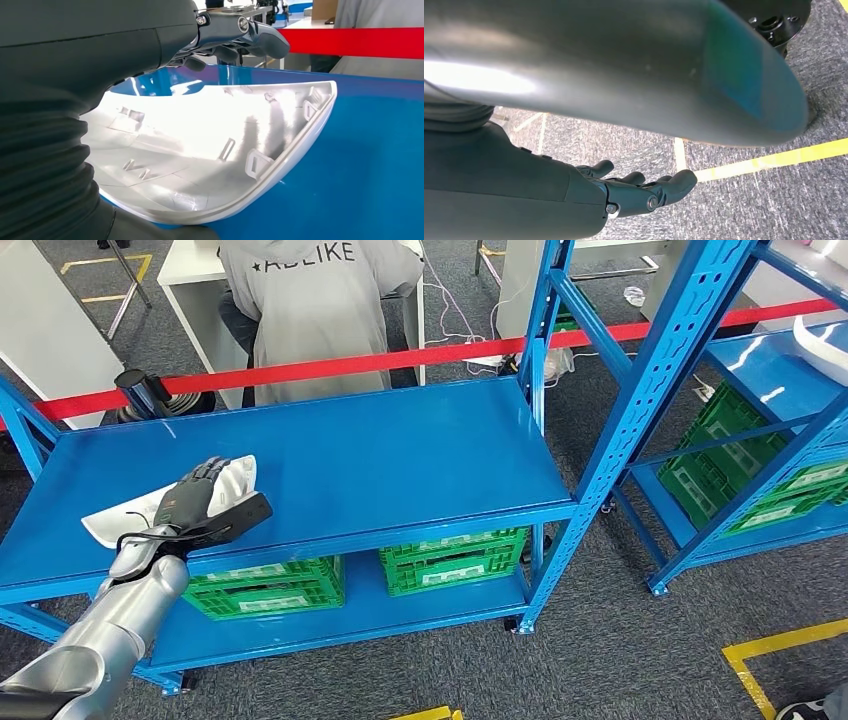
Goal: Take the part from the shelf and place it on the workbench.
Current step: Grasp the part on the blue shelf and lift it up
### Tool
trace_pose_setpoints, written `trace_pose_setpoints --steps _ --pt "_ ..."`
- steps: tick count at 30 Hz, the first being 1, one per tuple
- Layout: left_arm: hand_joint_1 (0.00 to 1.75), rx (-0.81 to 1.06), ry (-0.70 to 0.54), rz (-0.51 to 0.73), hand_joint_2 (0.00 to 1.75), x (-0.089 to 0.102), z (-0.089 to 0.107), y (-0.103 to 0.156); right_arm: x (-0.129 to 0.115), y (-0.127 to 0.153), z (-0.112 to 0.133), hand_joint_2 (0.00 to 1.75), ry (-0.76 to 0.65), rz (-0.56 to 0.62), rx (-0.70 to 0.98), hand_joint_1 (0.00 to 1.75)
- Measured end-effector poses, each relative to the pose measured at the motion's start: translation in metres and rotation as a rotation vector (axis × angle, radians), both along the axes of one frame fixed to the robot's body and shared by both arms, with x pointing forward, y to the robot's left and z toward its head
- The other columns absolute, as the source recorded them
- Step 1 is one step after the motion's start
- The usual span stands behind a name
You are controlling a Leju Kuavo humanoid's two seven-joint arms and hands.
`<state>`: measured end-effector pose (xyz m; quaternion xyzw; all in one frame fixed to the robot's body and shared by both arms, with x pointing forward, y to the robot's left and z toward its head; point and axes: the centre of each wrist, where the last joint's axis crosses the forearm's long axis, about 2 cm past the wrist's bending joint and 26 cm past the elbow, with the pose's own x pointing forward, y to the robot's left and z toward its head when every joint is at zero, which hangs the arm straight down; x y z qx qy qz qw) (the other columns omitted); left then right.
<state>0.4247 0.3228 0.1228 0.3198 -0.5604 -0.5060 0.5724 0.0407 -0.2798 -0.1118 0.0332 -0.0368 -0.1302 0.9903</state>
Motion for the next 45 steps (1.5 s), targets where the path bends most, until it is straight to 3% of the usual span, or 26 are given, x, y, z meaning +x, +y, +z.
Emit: trace_pose_setpoints --steps 7,22,45 --pt "0.0 0.004 0.011 -0.007 1.75 0.0 0.0 -0.001 0.0 0.0 0.0 0.0 0.0 0.001 -0.001 0.0" --pt "0.0 -0.016 0.166 -0.038 1.75 -0.002 -0.004 0.008 0.0 0.0 0.0 0.0 0.002 0.009 -0.004 0.0" --pt "0.0 0.018 0.145 -0.014 1.75 -0.001 -0.002 0.005 0.0 -0.001 0.0 0.0 0.013 0.002 -0.009 0.0"
